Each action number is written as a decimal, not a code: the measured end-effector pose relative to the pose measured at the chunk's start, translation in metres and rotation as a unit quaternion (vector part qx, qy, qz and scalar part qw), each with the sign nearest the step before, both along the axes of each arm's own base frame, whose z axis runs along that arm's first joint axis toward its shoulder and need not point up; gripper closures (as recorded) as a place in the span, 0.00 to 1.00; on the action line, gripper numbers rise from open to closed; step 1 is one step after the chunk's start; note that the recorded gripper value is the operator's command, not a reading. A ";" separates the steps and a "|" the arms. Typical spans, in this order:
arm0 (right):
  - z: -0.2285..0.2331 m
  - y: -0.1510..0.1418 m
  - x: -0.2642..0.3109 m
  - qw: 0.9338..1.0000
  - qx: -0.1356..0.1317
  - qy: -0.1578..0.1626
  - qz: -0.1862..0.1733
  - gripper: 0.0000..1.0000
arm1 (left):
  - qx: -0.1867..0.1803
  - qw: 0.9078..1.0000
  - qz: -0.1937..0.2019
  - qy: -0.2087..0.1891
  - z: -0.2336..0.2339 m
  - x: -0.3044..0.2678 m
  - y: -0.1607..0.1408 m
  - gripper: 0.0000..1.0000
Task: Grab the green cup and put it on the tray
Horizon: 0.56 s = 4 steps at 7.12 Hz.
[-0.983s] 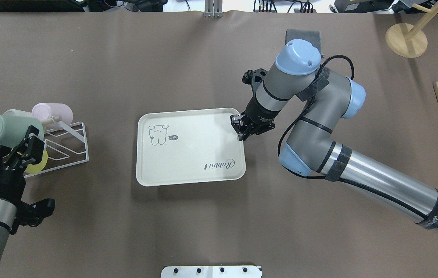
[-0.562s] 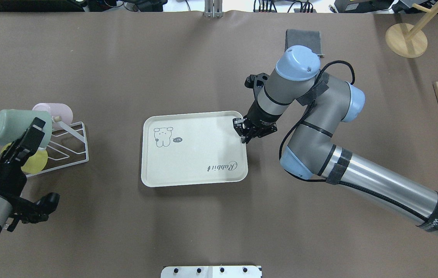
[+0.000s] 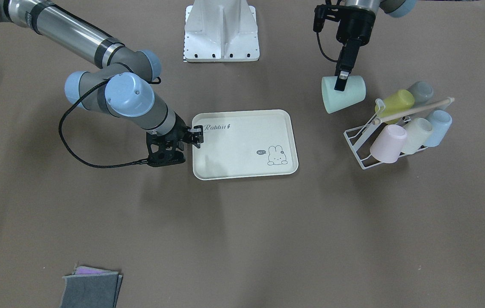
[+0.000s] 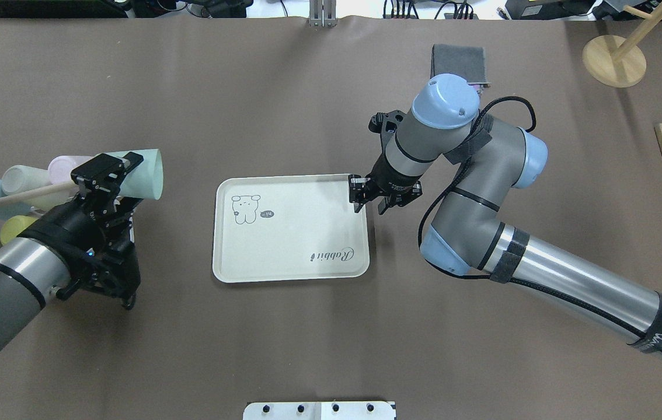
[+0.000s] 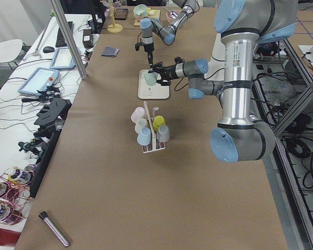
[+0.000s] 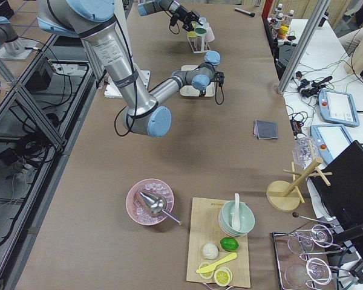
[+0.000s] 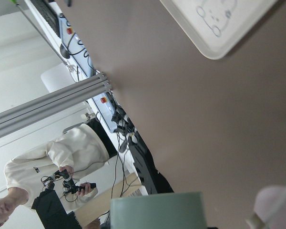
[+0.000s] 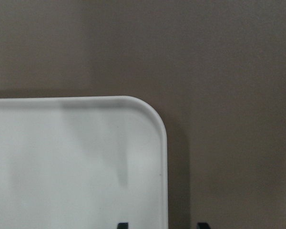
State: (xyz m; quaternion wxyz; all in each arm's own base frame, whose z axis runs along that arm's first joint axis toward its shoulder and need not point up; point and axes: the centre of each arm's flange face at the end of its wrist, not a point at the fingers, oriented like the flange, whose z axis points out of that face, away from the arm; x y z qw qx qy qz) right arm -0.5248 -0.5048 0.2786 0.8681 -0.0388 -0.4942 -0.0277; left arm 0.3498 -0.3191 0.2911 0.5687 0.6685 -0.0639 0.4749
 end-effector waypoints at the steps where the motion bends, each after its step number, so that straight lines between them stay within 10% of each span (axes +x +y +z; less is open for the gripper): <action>1: 0.003 -0.013 0.017 1.000 0.001 0.000 0.011 0.00 | -0.026 0.996 0.026 0.078 -0.014 0.021 -0.008 0.78; 4: 0.053 -0.074 0.135 1.000 -0.008 -0.013 0.027 0.00 | -0.092 0.941 0.119 0.303 -0.021 0.089 -0.022 0.81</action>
